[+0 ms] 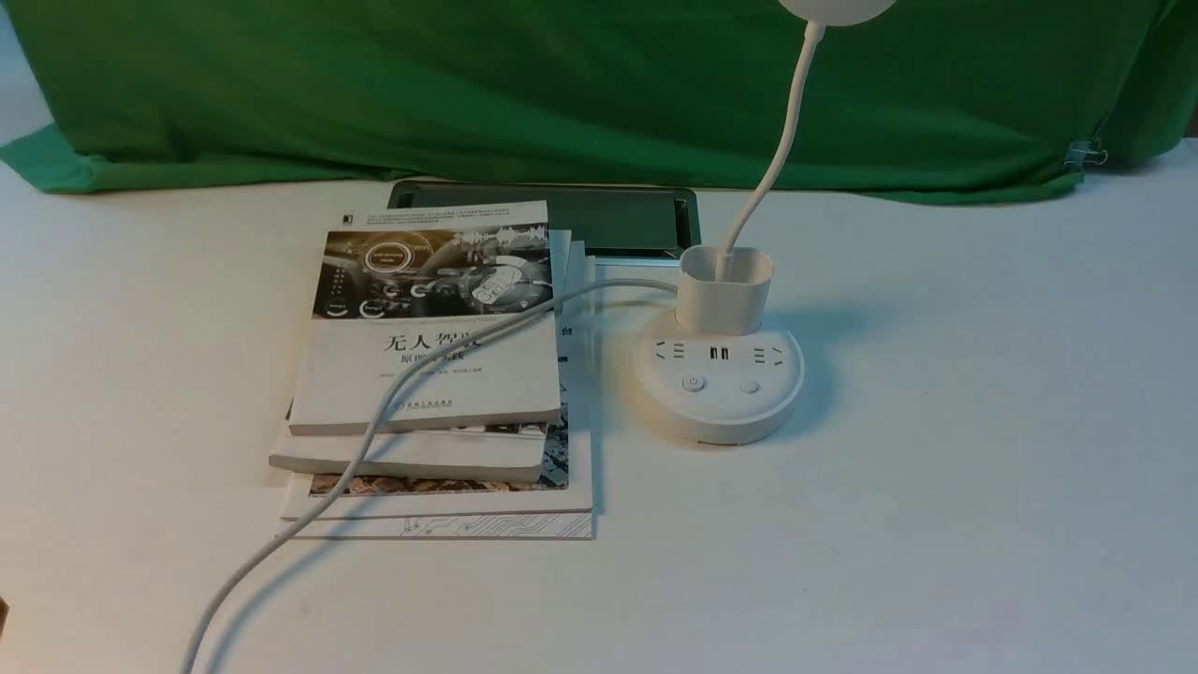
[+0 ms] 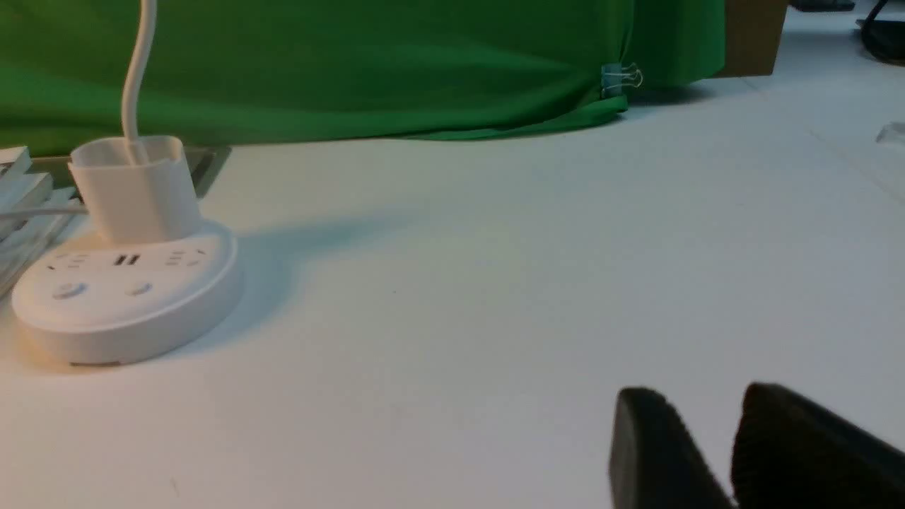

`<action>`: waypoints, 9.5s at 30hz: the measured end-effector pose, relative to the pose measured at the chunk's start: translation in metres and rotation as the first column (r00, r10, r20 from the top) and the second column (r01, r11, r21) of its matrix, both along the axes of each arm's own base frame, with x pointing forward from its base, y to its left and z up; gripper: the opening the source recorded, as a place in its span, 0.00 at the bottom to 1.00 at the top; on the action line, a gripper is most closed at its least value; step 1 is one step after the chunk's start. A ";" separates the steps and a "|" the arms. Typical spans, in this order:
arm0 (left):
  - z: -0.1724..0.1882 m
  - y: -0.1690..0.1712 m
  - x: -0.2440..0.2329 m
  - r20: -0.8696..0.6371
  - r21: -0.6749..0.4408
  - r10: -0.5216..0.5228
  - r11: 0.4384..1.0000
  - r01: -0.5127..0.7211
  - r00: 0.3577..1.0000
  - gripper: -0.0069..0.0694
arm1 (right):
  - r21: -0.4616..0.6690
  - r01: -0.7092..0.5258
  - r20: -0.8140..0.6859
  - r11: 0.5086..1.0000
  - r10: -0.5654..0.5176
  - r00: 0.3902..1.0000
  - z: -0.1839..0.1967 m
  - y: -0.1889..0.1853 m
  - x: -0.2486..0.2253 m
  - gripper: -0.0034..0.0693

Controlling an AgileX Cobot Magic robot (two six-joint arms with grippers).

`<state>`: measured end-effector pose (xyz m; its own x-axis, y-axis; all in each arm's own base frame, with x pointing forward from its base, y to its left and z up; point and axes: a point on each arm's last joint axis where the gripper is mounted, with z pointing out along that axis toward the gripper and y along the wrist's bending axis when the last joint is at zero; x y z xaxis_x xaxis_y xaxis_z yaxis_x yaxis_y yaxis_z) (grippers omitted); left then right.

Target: Turn on the desk lamp on the white desktop with your hand.

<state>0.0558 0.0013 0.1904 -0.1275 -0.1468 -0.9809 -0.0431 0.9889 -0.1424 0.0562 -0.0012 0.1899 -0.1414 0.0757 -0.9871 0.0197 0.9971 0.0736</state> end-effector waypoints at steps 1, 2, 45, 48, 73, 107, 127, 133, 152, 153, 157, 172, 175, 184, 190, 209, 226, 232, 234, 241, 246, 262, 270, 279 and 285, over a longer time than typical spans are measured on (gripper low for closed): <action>0.000 0.000 0.000 0.000 0.005 0.000 1.000 0.000 1.000 0.12 | 0.000 0.000 0.000 1.000 0.000 1.000 0.000 0.000 0.000 0.38; 0.000 0.000 0.000 0.000 0.005 0.000 1.000 0.000 1.000 0.12 | 0.000 0.000 0.000 1.000 0.000 1.000 0.000 0.000 0.000 0.38; 0.000 0.000 0.000 0.000 0.005 0.000 1.000 0.000 1.000 0.12 | 0.793 0.001 0.042 0.609 -0.057 0.997 0.008 0.005 0.001 0.38; 0.000 0.000 0.000 0.000 0.000 0.000 1.000 0.000 1.000 0.12 | 0.733 -0.002 0.046 0.680 -0.046 0.998 0.008 0.006 0.001 0.38; 0.000 0.000 0.000 0.000 0.005 0.000 1.000 0.000 1.000 0.12 | -0.111 -0.482 -0.564 0.869 0.344 0.751 0.201 0.047 0.152 0.09; 0.000 0.000 0.000 0.000 0.000 0.000 1.000 0.000 1.000 0.12 | -0.124 -0.697 -0.726 0.707 0.414 0.549 0.005 0.191 0.319 0.09; 0.000 0.000 0.000 0.000 0.005 0.000 1.000 0.000 1.000 0.12 | -0.108 -0.705 -0.758 0.701 0.401 0.515 -0.013 0.194 0.321 0.09; 0.000 0.000 0.000 0.000 0.000 0.000 1.000 0.000 1.000 0.12 | -0.096 -0.710 -0.776 0.698 0.394 0.492 -0.019 0.195 0.322 0.09; 0.000 0.000 0.000 0.000 0.005 0.000 1.000 0.000 1.000 0.12 | -0.158 -0.625 -0.504 0.765 0.482 0.717 0.131 0.153 0.243 0.09; 0.000 0.000 0.000 0.000 0.005 0.000 1.000 0.000 1.000 0.12 | -0.164 -0.612 -0.460 0.774 0.489 0.741 0.142 0.146 0.228 0.09; 0.000 0.000 0.000 0.000 0.005 0.000 1.000 0.000 1.000 0.12 | -0.185 -0.578 -0.302 0.795 0.513 0.803 0.153 0.117 0.162 0.09; 0.000 0.000 0.000 0.000 0.005 0.000 1.000 0.000 1.000 0.12 | -0.147 -0.512 -0.036 0.846 0.513 0.858 0.122 0.056 0.044 0.16; 0.000 0.000 0.000 0.000 0.000 0.000 1.000 0.000 1.000 0.12 | -0.148 -0.508 -0.022 0.848 0.511 0.859 0.115 0.053 0.039 0.17; 0.000 0.000 0.000 0.000 0.005 0.000 1.000 0.000 1.000 0.12 | -0.150 -0.457 0.109 0.877 0.474 0.874 0.097 0.048 0.037 0.19; 0.000 0.000 0.000 0.000 0.000 0.000 1.000 0.000 1.000 0.12 | -0.149 -0.338 0.265 0.929 0.367 0.892 0.072 0.030 0.021 0.22; 0.000 0.000 0.000 0.000 0.000 0.000 1.000 0.000 1.000 0.12 | 0.002 0.008 0.045 1.000 -0.008 0.999 0.004 0.000 0.001 0.29; 0.000 0.000 0.000 0.000 0.005 0.000 1.000 0.000 1.000 0.12 | -0.054 0.014 0.003 0.998 -0.014 1.000 0.000 -0.001 0.000 0.35; 0.000 0.000 0.000 0.000 0.000 0.000 1.000 0.000 1.000 0.12 | -0.053 0.014 0.002 0.998 -0.014 1.000 0.000 -0.001 0.000 0.36; 0.000 0.000 0.000 0.000 0.000 0.000 1.000 0.000 1.000 0.12 | -0.052 0.014 0.002 0.999 -0.014 1.000 0.000 -0.001 0.000 0.36; 0.000 0.000 0.000 0.000 0.000 0.000 1.000 0.000 1.000 0.12 | -0.052 0.014 0.002 0.999 -0.014 1.000 0.000 -0.001 0.000 0.37; 0.000 0.000 0.000 0.000 0.005 0.000 1.000 0.000 1.000 0.12 | -0.052 0.014 0.002 0.999 -0.014 1.000 0.000 -0.001 0.000 0.37; 0.000 0.000 0.000 0.000 0.005 0.000 1.000 0.000 1.000 0.12 | -0.052 0.014 0.002 0.999 -0.014 1.000 0.000 -0.001 0.000 0.37; 0.000 0.000 0.000 0.000 0.005 0.000 1.000 0.000 1.000 0.12 | -0.052 0.014 0.002 0.999 -0.014 1.000 0.000 -0.001 0.000 0.37; 0.000 0.000 0.000 0.000 0.005 0.000 1.000 0.000 1.000 0.12 | -0.052 0.014 0.002 0.999 -0.014 1.000 0.000 -0.001 0.000 0.37; 0.000 0.000 0.000 0.000 0.005 0.000 1.000 0.000 1.000 0.12 | -0.052 0.014 0.002 0.999 -0.014 1.000 0.000 -0.001 0.000 0.37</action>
